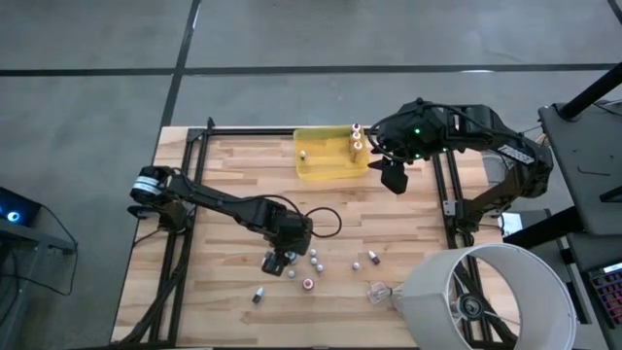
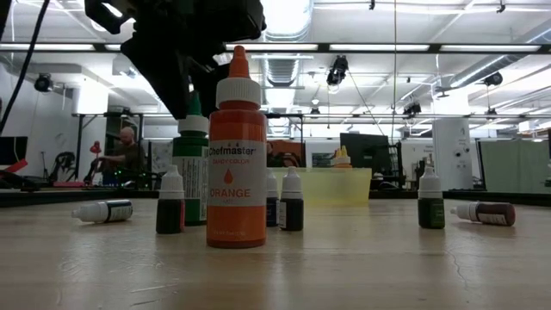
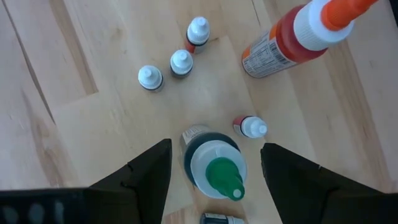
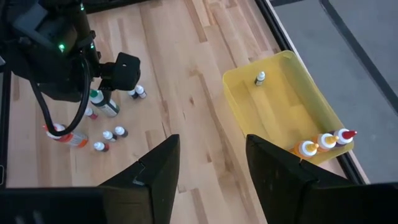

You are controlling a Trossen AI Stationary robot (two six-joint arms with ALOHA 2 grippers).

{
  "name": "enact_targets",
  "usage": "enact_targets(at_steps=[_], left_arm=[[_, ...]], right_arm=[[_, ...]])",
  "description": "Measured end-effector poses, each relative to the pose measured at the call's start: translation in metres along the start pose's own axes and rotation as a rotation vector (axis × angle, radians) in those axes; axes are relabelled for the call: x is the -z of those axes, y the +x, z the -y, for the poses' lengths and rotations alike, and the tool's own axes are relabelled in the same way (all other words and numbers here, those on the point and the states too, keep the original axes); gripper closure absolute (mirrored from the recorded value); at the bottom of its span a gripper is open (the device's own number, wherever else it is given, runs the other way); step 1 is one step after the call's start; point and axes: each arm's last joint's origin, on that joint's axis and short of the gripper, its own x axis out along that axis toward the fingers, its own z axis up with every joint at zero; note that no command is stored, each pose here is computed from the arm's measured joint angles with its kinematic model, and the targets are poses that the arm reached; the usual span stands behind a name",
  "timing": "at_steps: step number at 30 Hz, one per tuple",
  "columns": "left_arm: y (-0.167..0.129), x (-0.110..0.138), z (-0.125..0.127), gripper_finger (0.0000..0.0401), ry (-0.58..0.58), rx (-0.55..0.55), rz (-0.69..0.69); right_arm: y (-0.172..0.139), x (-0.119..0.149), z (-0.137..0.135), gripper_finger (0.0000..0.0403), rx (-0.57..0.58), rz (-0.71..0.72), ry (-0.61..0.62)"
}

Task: Pick & Place food coloring
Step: Put the top small violet food coloring bottle into the yellow bin

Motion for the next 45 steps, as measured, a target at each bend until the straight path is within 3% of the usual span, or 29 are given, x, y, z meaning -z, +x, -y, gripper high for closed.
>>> enact_targets(at_steps=[11,23,45], left_arm=[[0.000,0.003,0.000,0.0184,-0.008,0.002,-0.033],[-0.011,-0.009,0.001,0.0184,0.007,-0.006,0.020],[-0.004,0.001,0.000,0.0184,-0.009,0.003,-0.037]], right_arm=[[0.000,0.000,0.000,0.0229,0.000,0.000,0.000],[0.000,0.000,0.000,0.0229,0.000,0.000,0.000],[0.001,0.000,0.001,0.0229,0.027,0.003,-0.010]])
